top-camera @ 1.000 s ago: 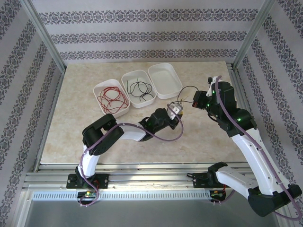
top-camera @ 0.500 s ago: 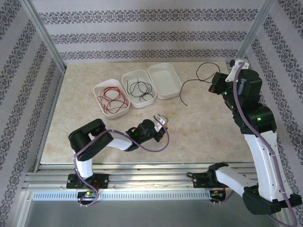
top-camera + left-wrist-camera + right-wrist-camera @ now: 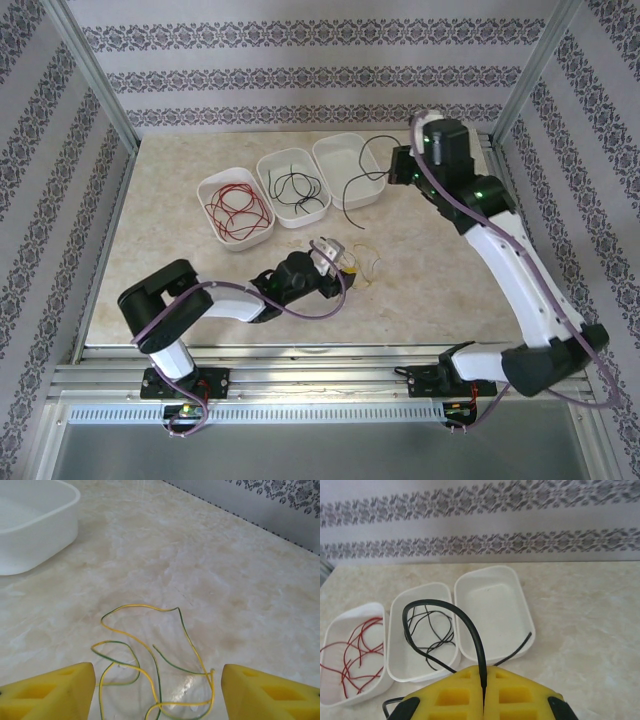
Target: Untangle the cables
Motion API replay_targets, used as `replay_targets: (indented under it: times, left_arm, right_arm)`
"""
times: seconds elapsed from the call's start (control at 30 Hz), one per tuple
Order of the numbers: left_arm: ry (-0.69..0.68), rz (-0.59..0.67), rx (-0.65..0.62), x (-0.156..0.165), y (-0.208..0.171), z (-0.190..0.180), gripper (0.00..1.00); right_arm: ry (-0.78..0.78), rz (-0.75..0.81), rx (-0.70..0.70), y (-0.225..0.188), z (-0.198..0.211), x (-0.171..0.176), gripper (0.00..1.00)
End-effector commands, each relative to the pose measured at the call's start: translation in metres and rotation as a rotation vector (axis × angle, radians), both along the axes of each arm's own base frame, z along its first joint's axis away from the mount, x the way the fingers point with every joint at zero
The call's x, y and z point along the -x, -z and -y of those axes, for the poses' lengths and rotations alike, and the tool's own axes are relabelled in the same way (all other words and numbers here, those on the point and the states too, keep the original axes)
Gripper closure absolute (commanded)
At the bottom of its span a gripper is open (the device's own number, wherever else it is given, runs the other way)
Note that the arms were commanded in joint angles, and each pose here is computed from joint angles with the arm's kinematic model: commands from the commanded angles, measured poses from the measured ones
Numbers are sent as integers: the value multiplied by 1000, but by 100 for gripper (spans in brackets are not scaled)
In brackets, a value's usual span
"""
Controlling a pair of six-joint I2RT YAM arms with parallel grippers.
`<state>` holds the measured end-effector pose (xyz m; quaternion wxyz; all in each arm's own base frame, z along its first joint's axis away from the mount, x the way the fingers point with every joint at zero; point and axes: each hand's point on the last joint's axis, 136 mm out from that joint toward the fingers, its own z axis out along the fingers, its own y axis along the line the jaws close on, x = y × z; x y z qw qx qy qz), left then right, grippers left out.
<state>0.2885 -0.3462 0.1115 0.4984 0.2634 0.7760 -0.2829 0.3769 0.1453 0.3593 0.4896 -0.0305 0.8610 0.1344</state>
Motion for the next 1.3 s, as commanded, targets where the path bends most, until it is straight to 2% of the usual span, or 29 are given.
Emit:
replay_targets:
  times: [0.0, 0.17, 0.27, 0.37, 0.5, 0.6, 0.93, 1.27]
  left_arm:
    - [-101, -26, 33, -4, -20, -27, 31]
    - [-290, -26, -17, -6, -49, -79, 22]
    - [-407, -10, -42, -6, -65, -114, 21]
    - [-516, 10, -43, -4, -81, -148, 17]
    - [-643, 40, -21, 0, -101, -188, 2]
    - [-692, 58, -14, 5, -111, -207, 1]
    - [-749, 64, 4, 7, -112, -224, 1]
    - [-747, 57, 9, 4, -109, -220, 1]
  right_arm:
    - [-65, 80, -7, -22, -25, -14, 100]
    - [-134, 59, 49, -4, -65, -46, 100]
    - [-180, 37, 76, 13, -90, -64, 100]
    - [-244, 19, 87, 30, -118, -80, 100]
    - [-296, -14, 107, 56, -146, -106, 100]
    - [-326, -39, 125, 75, -162, -123, 100]
    - [-331, -87, 243, 134, -180, -168, 100]
    - [-369, -202, 264, 198, -195, -165, 100]
